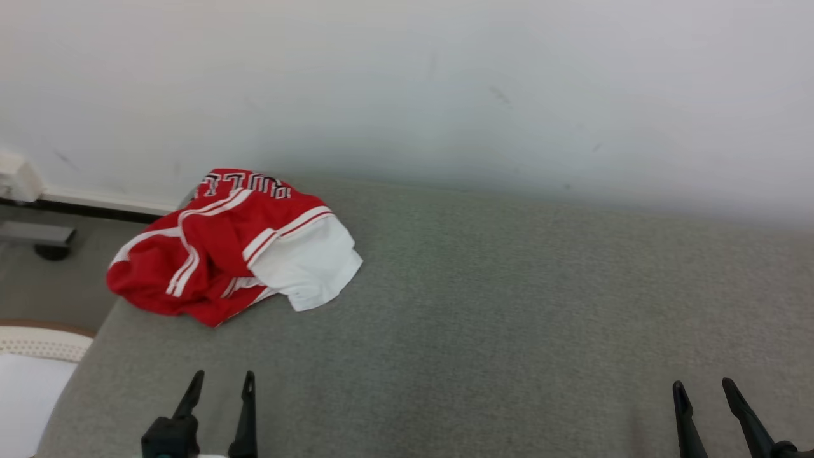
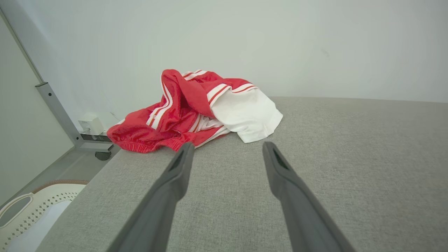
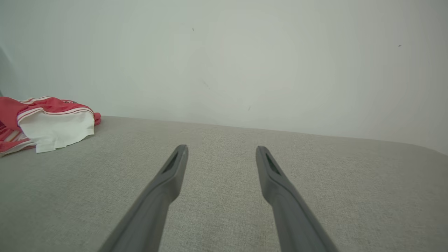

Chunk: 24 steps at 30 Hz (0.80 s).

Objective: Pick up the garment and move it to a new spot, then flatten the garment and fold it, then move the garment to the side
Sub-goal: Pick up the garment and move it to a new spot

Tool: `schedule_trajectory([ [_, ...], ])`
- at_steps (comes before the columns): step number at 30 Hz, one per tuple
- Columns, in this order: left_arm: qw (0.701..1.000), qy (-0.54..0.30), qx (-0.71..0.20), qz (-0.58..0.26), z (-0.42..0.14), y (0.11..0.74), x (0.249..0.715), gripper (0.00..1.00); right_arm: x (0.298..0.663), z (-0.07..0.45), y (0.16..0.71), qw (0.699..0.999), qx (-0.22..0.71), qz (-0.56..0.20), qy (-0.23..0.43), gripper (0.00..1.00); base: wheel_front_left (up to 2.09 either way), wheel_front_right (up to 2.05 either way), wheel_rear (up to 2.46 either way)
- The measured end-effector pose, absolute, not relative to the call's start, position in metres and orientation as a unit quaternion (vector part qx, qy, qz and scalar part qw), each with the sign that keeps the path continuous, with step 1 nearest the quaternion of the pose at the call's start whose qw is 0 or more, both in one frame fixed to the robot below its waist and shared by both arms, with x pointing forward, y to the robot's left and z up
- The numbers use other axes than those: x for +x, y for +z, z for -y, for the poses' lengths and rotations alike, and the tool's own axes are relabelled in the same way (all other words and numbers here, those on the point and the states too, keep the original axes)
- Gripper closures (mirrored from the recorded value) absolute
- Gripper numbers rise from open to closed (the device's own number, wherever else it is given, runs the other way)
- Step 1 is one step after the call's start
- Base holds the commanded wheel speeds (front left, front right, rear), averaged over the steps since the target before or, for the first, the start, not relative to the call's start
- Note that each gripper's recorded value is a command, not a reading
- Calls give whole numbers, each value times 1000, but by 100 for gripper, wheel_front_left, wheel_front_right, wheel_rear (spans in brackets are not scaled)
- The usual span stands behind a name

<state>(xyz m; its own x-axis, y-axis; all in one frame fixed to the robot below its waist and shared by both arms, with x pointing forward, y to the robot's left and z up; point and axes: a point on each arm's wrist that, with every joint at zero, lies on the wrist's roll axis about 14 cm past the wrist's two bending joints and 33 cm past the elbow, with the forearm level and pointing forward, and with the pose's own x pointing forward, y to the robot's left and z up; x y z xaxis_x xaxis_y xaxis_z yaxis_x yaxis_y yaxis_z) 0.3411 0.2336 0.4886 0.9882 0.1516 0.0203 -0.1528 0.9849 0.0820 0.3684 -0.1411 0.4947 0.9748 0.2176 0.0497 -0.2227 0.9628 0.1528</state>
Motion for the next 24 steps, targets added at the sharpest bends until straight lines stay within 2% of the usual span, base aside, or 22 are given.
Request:
schedule_trajectory([
  [13,979,199,43,-7,-303,481,268,0,385,35,501,962,90,9,256,0,0,0,0],
  [18,976,216,40,-5,-311,481,257,0,385,24,504,958,93,13,271,0,0,0,0],
  [24,978,208,29,3,-311,487,272,0,388,33,499,961,95,7,259,0,0,0,0],
])
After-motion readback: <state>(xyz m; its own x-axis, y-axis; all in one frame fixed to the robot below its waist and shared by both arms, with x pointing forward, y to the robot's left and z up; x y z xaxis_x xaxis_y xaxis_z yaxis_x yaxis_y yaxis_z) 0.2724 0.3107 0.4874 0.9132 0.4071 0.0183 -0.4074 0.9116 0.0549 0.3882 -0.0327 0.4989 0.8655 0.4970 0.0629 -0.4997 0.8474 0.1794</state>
